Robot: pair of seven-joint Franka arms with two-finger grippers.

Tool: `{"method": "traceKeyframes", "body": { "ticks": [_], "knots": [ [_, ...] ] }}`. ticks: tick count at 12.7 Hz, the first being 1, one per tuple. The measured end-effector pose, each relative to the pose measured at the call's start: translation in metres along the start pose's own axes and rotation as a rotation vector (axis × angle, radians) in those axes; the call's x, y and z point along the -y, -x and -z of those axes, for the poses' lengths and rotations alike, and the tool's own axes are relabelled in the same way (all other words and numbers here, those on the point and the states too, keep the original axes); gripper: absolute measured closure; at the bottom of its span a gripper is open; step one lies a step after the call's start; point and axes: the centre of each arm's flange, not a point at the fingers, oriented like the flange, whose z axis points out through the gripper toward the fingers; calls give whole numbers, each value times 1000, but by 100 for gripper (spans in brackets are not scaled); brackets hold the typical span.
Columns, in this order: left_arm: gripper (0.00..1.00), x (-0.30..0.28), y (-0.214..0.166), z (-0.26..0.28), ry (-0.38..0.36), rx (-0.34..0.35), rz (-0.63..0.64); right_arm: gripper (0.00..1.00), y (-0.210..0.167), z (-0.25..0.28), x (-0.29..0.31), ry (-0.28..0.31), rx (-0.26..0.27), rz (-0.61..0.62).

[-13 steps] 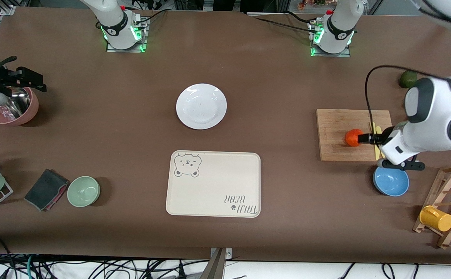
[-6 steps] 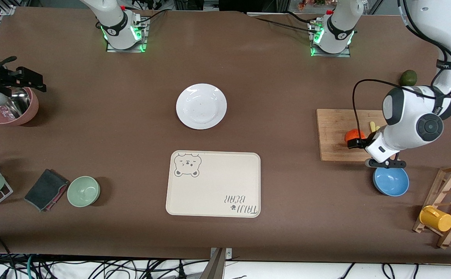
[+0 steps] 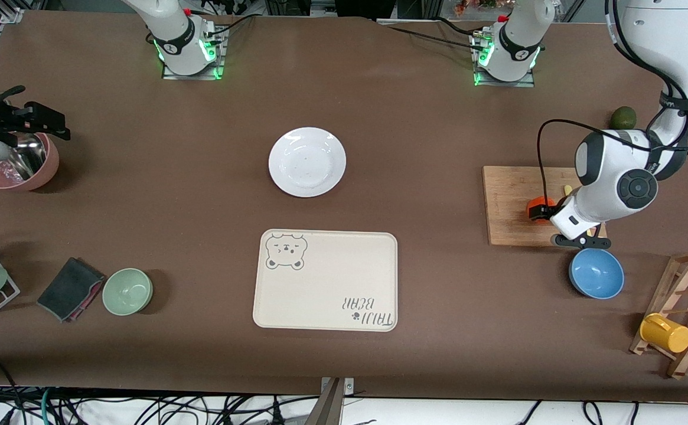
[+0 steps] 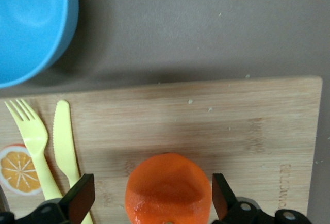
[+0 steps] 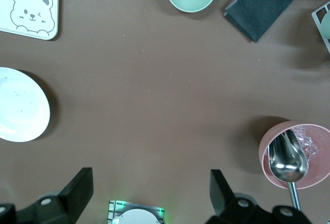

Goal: Place orange and plate with both arms
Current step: 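Reach the left gripper down to the orange on the cutting board, then close the left gripper on the orange and lift it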

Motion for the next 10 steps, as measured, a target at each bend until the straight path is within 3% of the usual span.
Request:
{"method": "traceKeyframes", "body": {
  "ticks": [4,5,7,10],
  "knots": [
    [0,-1,6,-19,4,37,1,0,0,0,0,0,0,-1],
    [7,-2,6,-21,5,42,8,0,0,0,0,0,0,-1],
    [30,-4,7,-22,3,51,25,0,0,0,0,0,0,-1],
    [31,-10,8,-22,5,77,26,0,0,0,-1,0,0,-1]
  ]
}}
